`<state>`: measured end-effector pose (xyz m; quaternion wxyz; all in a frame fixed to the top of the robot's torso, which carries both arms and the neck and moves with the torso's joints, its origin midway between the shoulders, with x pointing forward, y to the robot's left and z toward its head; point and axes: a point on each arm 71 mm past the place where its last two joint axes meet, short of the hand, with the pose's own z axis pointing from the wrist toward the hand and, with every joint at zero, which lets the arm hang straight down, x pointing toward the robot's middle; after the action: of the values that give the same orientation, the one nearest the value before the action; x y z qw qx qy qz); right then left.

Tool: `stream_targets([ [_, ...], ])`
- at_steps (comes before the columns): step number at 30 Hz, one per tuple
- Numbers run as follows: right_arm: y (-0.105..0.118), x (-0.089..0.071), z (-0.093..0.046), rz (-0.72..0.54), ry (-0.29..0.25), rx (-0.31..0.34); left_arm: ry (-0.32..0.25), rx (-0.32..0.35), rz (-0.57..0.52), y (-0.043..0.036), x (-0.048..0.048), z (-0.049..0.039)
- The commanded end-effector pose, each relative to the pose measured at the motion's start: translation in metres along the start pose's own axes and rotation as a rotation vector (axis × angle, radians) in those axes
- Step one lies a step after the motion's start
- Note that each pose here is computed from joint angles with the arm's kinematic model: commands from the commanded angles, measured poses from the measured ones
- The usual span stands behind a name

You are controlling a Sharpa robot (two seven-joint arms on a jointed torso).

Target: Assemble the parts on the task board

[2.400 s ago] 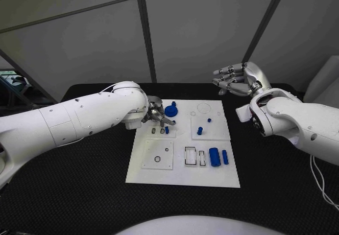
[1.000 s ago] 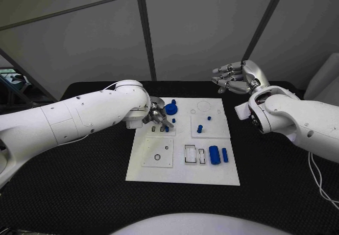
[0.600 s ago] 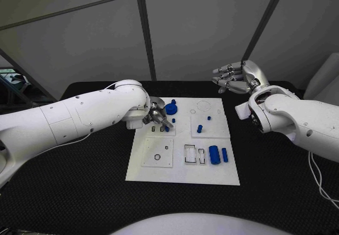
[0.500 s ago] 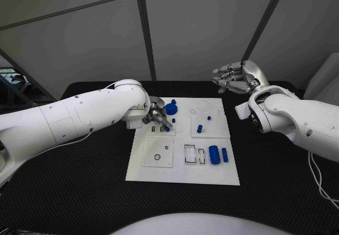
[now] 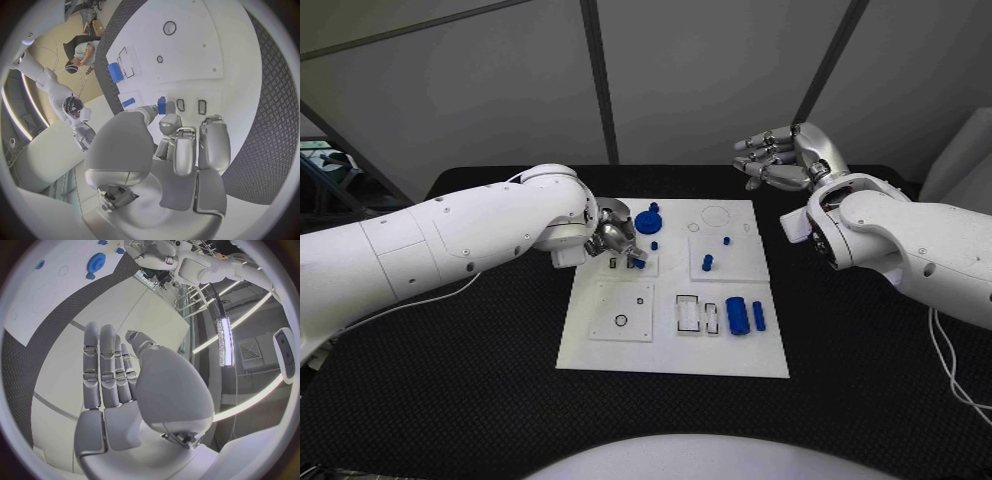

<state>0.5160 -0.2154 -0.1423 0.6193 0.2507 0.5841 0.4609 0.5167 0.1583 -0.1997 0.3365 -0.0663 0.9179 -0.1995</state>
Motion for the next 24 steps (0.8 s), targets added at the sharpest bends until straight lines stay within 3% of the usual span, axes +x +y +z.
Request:
stream_targets([
  [1, 0.0, -0.002, 0.0, -0.006, 0.002, -0.004, -0.064, 0.014, -0.074, 0.0019, -0.0036, -0.0055],
  [15, -0.003, -0.007, 0.0, -0.023, 0.002, -0.001, -0.186, 0.024, -0.137, 0.0156, -0.0033, -0.0229],
  [24, -0.004, -0.008, -0.001, -0.028, 0.001, -0.001, -0.313, 0.017, -0.102, 0.0224, 0.0073, -0.0221],
])
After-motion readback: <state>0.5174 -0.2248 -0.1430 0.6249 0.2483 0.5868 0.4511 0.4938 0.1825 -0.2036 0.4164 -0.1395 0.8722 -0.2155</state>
